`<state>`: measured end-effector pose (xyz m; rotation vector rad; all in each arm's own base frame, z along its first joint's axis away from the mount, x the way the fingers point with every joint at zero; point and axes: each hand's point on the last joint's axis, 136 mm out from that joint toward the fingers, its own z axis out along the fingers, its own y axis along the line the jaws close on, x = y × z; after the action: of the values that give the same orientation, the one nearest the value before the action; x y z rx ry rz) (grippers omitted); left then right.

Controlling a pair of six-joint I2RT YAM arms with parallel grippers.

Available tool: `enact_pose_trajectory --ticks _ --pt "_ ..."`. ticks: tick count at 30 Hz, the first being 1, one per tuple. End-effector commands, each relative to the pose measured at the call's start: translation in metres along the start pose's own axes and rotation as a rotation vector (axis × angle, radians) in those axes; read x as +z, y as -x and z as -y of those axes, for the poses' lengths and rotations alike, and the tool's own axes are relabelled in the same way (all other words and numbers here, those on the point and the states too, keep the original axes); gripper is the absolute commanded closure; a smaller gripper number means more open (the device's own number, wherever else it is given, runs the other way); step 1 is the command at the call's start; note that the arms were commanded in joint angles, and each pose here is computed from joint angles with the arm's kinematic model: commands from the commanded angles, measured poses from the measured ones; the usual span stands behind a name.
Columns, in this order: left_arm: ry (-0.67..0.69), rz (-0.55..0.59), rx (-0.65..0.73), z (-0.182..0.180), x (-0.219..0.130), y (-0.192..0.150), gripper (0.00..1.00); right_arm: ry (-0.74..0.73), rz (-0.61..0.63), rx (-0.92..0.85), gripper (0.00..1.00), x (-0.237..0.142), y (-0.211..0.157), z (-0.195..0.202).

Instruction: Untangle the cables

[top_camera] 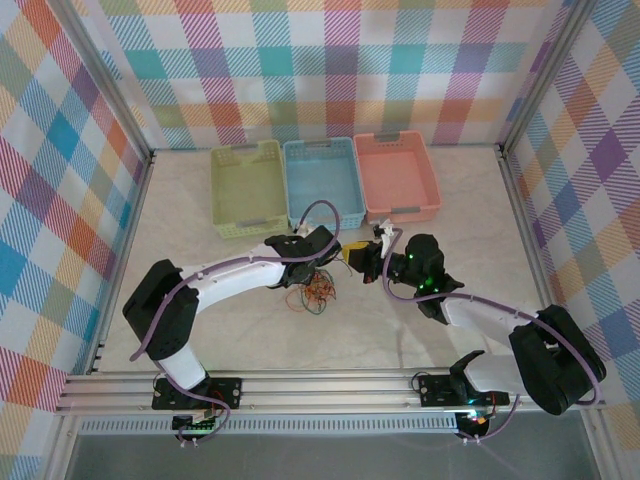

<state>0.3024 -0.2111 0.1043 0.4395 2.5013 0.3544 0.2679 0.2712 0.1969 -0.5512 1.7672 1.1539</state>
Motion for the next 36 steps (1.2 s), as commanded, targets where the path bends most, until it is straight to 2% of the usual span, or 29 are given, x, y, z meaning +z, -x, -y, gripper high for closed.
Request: enact_pose_trajectory --ticks 1,19,36 --pt "0.040 0.049 -0.046 -0.018 -0.016 0.009 0.72 0.029 0.055 -0.055 1.00 -0.005 0.013 -0.011" --pt "0.092 0.138 -0.186 -0.058 -0.033 0.014 0.81 -0.019 0.116 -0.108 1.00 -0.022 0.024 -0.013" --pt "0.137 0.310 -0.410 -0.112 -0.069 0.013 0.81 -0.304 0.190 -0.109 1.00 -0.045 0.034 0.028"
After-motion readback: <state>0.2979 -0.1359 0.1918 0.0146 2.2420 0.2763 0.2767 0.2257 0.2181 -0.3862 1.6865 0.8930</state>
